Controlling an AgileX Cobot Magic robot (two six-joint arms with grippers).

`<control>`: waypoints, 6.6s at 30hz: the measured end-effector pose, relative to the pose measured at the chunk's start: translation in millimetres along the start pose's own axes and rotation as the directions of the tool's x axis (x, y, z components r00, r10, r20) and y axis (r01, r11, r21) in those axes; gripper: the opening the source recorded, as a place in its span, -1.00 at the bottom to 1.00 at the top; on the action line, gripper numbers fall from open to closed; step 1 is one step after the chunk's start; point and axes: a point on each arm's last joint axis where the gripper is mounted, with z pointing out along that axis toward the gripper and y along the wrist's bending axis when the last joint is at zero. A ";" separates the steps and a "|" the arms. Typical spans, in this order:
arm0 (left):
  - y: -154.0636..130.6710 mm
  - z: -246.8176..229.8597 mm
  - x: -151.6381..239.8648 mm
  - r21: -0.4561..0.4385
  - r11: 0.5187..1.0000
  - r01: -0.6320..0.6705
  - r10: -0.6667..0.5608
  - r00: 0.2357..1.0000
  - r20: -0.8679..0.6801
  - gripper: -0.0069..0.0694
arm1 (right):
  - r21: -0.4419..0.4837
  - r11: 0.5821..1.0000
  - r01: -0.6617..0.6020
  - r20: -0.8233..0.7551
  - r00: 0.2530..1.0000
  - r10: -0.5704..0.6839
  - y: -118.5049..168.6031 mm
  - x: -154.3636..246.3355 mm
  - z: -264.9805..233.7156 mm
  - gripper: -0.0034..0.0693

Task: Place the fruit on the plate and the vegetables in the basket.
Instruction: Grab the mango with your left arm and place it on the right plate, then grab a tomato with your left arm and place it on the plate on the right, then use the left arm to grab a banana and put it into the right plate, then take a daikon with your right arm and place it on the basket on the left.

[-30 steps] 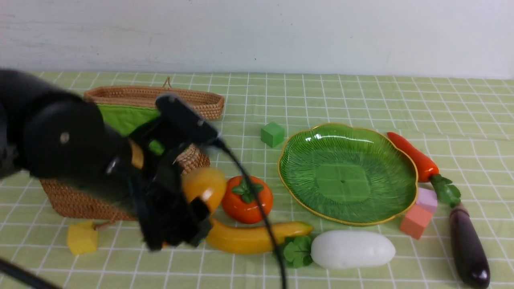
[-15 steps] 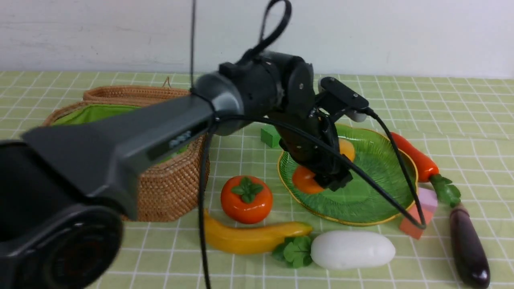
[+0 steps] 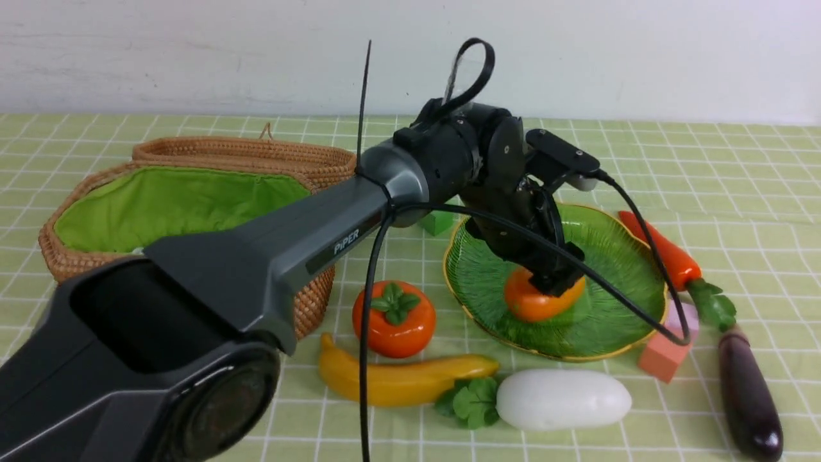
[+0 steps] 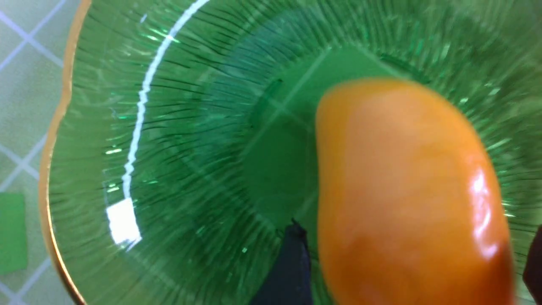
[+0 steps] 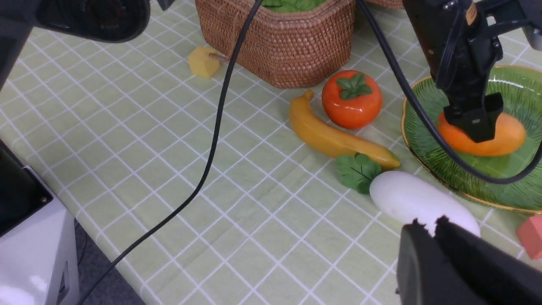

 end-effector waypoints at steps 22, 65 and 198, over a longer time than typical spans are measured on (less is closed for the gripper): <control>-26.8 -178.3 62.6 -0.125 0.974 0.189 -0.215 0.943 -0.253 -0.82 | 0.021 1.000 0.018 -0.054 0.998 -0.017 -2.0 4.9 -0.2 -0.70; 17.5 -28.9 91.5 -0.334 0.926 -0.174 0.057 0.941 -0.333 0.50 | 0.027 0.999 0.028 -0.090 0.996 -0.025 -2.7 8.2 -0.4 -0.67; -58.1 -195.6 15.4 -0.091 0.994 0.060 -0.069 0.993 -0.097 -0.85 | 0.086 0.992 -0.093 -0.242 0.964 0.111 -25.9 5.6 25.3 -0.62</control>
